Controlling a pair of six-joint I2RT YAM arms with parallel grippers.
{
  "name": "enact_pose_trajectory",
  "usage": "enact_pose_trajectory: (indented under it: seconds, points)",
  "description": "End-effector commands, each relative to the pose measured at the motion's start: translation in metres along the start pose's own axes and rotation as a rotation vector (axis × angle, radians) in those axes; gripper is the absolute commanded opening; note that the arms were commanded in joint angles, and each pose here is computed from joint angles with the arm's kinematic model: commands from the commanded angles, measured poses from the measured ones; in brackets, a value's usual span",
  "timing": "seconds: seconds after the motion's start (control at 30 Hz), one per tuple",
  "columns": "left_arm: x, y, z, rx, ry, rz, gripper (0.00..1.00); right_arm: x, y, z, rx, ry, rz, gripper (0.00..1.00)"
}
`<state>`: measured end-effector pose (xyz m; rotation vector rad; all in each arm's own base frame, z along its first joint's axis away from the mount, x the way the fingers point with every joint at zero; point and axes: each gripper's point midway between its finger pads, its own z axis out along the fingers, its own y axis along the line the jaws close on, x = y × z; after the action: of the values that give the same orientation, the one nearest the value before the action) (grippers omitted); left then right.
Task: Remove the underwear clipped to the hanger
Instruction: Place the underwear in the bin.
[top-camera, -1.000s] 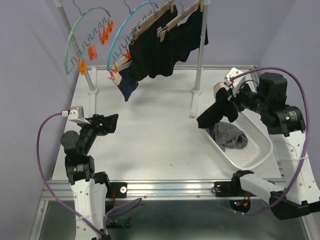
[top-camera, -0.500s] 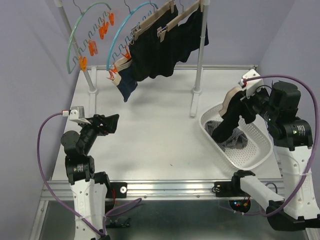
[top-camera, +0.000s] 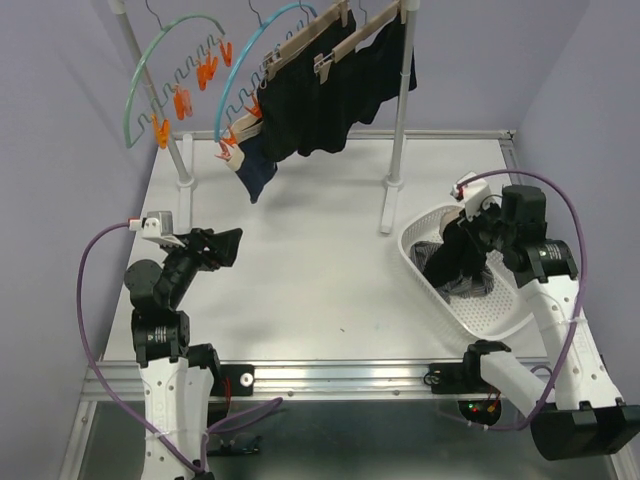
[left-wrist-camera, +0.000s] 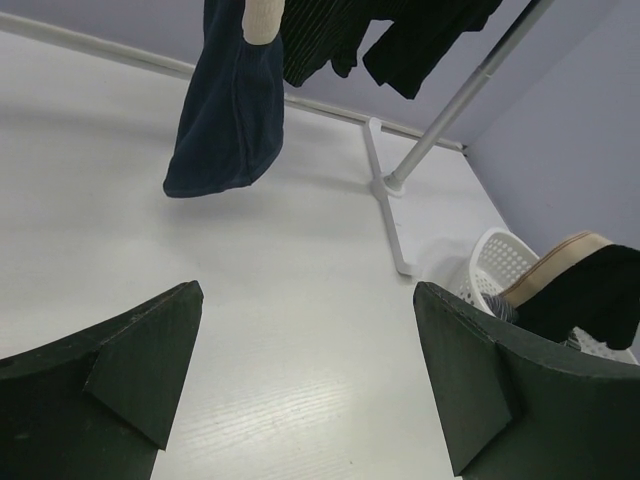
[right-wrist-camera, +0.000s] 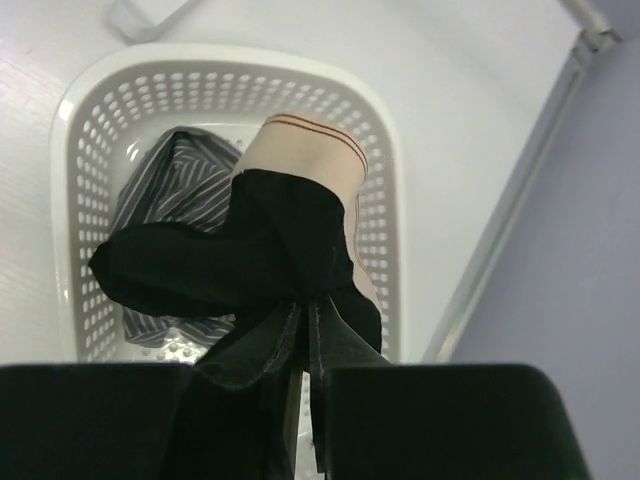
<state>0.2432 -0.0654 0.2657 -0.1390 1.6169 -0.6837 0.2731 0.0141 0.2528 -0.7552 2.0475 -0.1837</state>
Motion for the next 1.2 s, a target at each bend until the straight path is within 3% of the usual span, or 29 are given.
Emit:
enact_pose_trajectory:
  seconds: [0.0, 0.2, 0.3, 0.4, 0.53, 0.77, 0.87, 1.0, 1.17]
  points:
    - [-0.005, 0.000, 0.004, 0.006, -0.019, 0.013, 0.99, 0.015, 0.024, 0.026, -0.084, -0.015, 0.041, 0.11]
    - [-0.002, 0.007, 0.008, -0.031, 0.006, -0.008, 0.99, 0.067, 0.061, 0.053, -0.172, 0.079, 0.075, 0.27]
    - [0.001, 0.006, 0.009, -0.016, 0.024, -0.006, 0.99, 0.081, 0.065, 0.057, -0.162, 0.108, 0.080, 0.45]
    - [0.002, 0.001, 0.008, 0.014, 0.030, 0.011, 0.99, 0.086, 0.062, 0.055, -0.130, 0.114, 0.079, 0.79]
    - [-0.002, -0.010, 0.005, 0.062, 0.029, 0.034, 0.98, 0.068, 0.041, 0.045, -0.046, 0.075, 0.070, 0.97]
    - [-0.028, -0.040, -0.001, 0.136, 0.005, 0.079, 0.98, 0.029, 0.027, 0.029, -0.035, -0.030, 0.082, 1.00]
    - [-0.047, -0.056, -0.004, 0.169, -0.021, 0.104, 0.98, 0.009, 0.051, 0.025, -0.179, -0.125, 0.069, 1.00]
    - [-0.077, -0.081, -0.005, 0.202, -0.044, 0.153, 0.96, -0.013, 0.114, 0.006, -0.525, -0.321, 0.010, 1.00]
    - [-0.117, -0.091, 0.003, 0.163, -0.087, 0.183, 0.92, -0.003, 0.149, 0.007, -0.724, -0.344, 0.052, 1.00]
